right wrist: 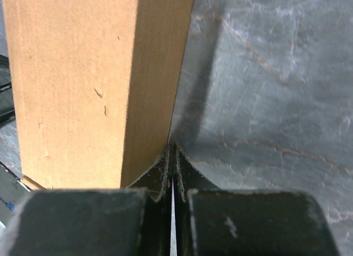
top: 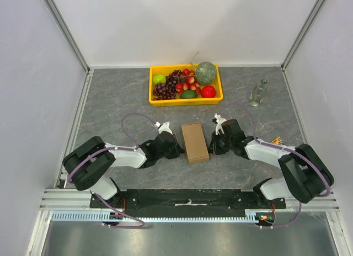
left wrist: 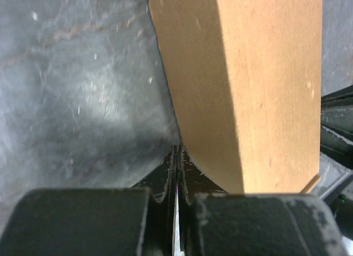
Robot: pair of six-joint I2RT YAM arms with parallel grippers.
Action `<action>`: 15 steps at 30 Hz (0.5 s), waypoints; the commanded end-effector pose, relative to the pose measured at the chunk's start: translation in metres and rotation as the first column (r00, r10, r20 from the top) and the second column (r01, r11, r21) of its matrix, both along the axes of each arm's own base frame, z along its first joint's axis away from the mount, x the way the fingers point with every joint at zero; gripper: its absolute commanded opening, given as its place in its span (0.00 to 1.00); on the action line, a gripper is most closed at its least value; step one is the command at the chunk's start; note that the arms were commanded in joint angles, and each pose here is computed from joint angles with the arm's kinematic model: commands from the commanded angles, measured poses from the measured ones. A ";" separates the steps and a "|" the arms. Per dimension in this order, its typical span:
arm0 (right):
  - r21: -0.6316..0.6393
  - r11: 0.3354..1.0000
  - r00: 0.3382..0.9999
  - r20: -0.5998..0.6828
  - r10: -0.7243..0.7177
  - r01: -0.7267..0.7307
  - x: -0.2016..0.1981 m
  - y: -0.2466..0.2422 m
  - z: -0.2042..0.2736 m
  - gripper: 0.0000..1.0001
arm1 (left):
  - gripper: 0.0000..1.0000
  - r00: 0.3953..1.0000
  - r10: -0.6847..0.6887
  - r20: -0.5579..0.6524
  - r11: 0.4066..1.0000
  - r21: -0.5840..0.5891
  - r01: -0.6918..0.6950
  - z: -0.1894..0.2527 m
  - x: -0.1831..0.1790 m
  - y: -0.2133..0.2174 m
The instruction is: Fold the paper box
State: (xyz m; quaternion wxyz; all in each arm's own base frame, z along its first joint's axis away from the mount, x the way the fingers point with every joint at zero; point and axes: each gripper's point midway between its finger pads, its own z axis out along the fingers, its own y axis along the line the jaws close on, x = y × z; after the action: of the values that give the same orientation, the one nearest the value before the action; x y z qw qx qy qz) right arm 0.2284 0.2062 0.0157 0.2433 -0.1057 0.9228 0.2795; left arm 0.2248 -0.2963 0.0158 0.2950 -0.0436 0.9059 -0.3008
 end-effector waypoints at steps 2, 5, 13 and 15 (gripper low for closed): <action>-0.165 0.980 0.993 0.005 -0.116 0.116 -0.015 -0.041 -0.012 0.00 | 0.02 0.981 0.048 -0.185 0.989 0.144 -0.021 -0.043 -0.054 0.050; -0.220 0.949 0.973 0.103 -0.206 0.225 -0.006 -0.064 0.003 0.07 | 0.18 0.981 0.084 -0.175 0.989 0.134 -0.061 -0.030 -0.058 0.061; -0.192 0.856 0.848 0.354 -0.395 0.479 0.022 -0.104 0.076 0.46 | 0.71 0.984 0.172 -0.042 0.968 0.190 -0.161 0.040 -0.045 0.093; -0.157 0.836 0.807 0.401 -0.433 0.526 0.027 -0.111 0.094 0.54 | 0.71 0.981 0.190 0.032 0.963 0.190 -0.192 0.063 -0.038 0.102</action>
State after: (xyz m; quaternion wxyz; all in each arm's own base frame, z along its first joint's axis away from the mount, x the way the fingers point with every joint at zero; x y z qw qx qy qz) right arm 0.2377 0.1203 0.0686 0.3848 -0.0004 0.9164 0.1099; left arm 0.1785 -0.2268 0.0477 0.2792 -0.0926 0.9244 -0.2427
